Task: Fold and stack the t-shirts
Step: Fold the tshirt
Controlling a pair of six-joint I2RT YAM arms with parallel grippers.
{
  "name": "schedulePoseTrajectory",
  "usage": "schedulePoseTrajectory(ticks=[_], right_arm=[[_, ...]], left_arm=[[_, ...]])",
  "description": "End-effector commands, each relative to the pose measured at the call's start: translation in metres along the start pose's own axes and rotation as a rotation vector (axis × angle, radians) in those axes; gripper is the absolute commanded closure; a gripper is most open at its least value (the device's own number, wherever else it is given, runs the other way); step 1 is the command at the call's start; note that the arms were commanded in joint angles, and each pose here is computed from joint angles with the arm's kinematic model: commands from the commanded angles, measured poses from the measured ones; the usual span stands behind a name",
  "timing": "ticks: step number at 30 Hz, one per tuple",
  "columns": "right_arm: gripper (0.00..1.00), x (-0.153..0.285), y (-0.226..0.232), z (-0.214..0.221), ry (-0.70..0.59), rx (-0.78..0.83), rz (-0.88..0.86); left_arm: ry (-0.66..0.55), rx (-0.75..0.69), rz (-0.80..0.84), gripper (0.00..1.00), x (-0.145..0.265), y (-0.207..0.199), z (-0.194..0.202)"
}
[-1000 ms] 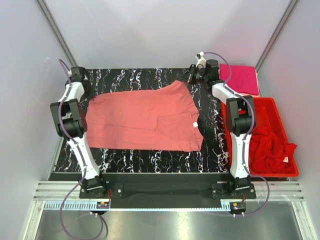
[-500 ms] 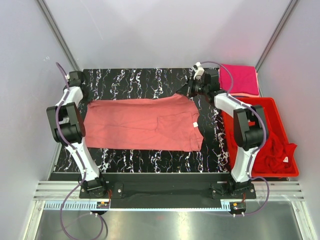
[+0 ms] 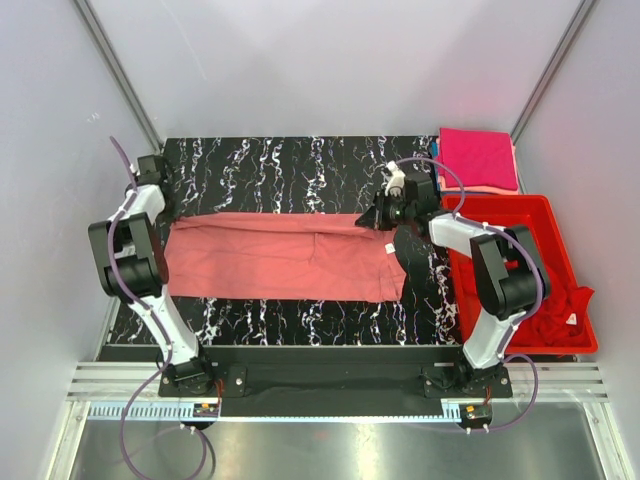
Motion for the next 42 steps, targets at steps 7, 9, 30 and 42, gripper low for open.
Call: schedulePoseTrajectory(ticks=[7, 9, 30, 42], right_arm=[[1.0, 0.017, 0.021, -0.007, -0.084, 0.084, -0.005], [1.0, 0.02, 0.022, -0.004, -0.09, 0.087, 0.003], [0.55, 0.003, 0.033, 0.034, 0.109, 0.011, 0.047], [0.46, -0.032, -0.007, 0.027, 0.236, 0.067, 0.262]], left_arm=[[-0.171, 0.074, -0.086, 1.0, 0.04, 0.018, -0.023], [-0.165, 0.083, -0.109, 1.0, 0.042, 0.022, -0.015], [-0.092, 0.097, 0.129, 0.39, 0.06, -0.004, 0.0], [0.129, 0.082, -0.014, 0.39, 0.021, 0.006, 0.029]])
Point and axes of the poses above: each gripper's point midway between its finger pads, its own x axis back along the fingers, its own y axis along the line the jaws close on, z = x × y, the point moved 6 cm from there along x, back along the fingers, and after that the axes turned 11 degrees about -x, right-handed, at the moved point
